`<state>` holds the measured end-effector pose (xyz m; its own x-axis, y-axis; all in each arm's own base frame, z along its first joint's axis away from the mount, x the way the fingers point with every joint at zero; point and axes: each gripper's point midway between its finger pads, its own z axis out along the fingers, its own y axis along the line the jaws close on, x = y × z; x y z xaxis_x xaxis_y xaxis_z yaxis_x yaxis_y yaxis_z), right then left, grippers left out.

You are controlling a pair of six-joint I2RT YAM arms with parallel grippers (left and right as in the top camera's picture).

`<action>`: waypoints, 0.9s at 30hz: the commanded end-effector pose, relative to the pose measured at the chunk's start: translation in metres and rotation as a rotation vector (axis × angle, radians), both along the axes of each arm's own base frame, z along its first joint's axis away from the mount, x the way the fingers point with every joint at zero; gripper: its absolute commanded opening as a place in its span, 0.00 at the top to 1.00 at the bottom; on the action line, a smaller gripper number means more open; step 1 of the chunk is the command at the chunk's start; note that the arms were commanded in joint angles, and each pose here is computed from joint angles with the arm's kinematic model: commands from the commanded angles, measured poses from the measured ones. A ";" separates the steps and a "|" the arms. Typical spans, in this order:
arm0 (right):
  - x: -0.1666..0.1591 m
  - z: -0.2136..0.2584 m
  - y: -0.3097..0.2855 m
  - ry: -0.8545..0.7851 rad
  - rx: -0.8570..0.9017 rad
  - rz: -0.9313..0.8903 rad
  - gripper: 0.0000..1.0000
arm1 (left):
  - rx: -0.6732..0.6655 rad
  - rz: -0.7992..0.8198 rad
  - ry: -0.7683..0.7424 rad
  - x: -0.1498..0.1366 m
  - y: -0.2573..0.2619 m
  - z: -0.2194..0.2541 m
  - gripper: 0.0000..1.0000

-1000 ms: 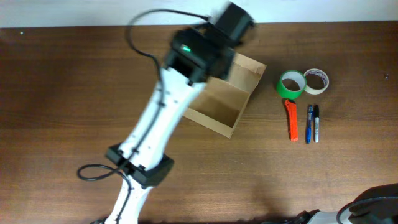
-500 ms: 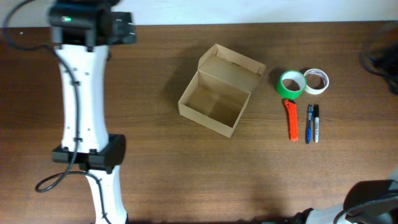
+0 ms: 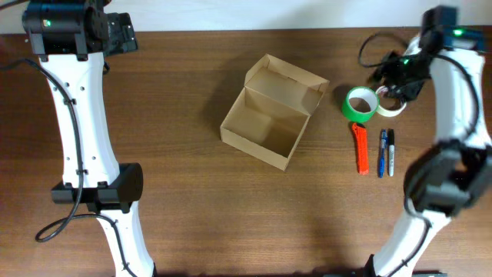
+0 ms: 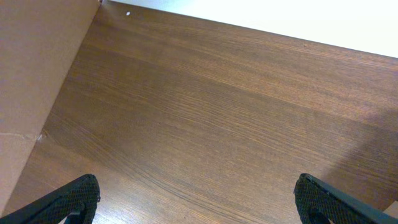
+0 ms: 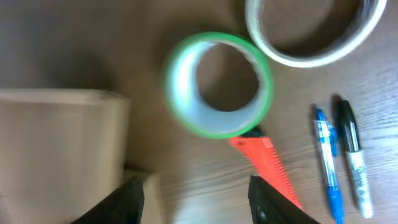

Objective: Pack container
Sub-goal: 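Grasp the green tape roll with the right gripper and lift it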

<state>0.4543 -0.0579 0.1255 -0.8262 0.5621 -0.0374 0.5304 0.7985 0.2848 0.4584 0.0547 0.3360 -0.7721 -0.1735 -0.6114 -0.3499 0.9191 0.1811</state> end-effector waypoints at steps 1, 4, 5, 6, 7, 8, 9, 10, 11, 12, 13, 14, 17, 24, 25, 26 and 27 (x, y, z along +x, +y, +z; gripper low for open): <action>0.000 -0.009 -0.021 0.038 -0.120 0.001 0.45 | 0.006 0.003 -0.038 -0.008 0.004 0.016 0.00; -0.007 -0.016 -0.034 0.086 -0.196 -0.007 0.45 | 0.007 0.006 -0.038 -0.008 0.005 0.016 0.00; -0.008 -0.016 -0.036 0.089 -0.211 0.002 0.45 | 0.007 0.005 -0.038 -0.008 0.005 0.016 0.00; -0.008 -0.016 -0.038 0.091 -0.227 0.009 0.44 | 0.007 0.005 -0.038 -0.008 0.005 0.016 0.00; -0.008 -0.016 -0.040 0.096 -0.245 0.007 0.44 | 0.007 0.005 -0.038 -0.008 0.005 0.016 0.00; -0.009 -0.016 -0.043 0.100 -0.259 0.006 0.44 | 0.007 0.005 -0.038 -0.008 0.005 0.016 0.00; -0.010 -0.017 -0.044 0.104 -0.268 0.005 0.44 | 0.007 0.005 -0.038 -0.008 0.005 0.016 0.00; -0.010 -0.018 -0.045 0.107 -0.272 0.006 0.43 | 0.007 0.004 -0.038 -0.008 0.005 0.016 0.00; -0.010 -0.019 -0.046 0.109 -0.275 0.008 0.43 | 0.007 0.004 -0.038 -0.008 0.005 0.016 0.00; -0.010 -0.021 -0.046 0.111 -0.274 0.008 0.43 | 0.007 0.004 -0.038 -0.008 0.005 0.016 0.00; -0.009 -0.023 -0.045 0.115 -0.273 0.010 0.43 | 0.007 0.004 -0.038 -0.008 0.005 0.016 0.00; -0.009 -0.026 -0.045 0.120 -0.272 0.011 0.43 | 0.007 0.004 -0.038 -0.008 0.005 0.016 0.00; -0.009 -0.040 -0.043 0.150 -0.261 0.019 0.43 | 0.007 0.004 -0.037 -0.008 0.005 0.016 0.00; -0.002 -0.067 -0.027 0.173 -0.219 0.050 0.39 | 0.007 0.004 -0.038 -0.008 0.004 0.016 0.00; -0.001 -0.070 -0.025 0.174 -0.208 0.051 0.39 | 0.007 0.004 -0.038 -0.008 0.004 0.016 0.00; 0.000 -0.074 -0.023 0.179 -0.202 0.051 0.39 | 0.007 0.004 -0.038 -0.008 0.004 0.016 0.00; 0.000 -0.077 -0.023 0.184 -0.201 0.053 0.39 | 0.007 0.004 -0.038 -0.008 0.004 0.016 0.00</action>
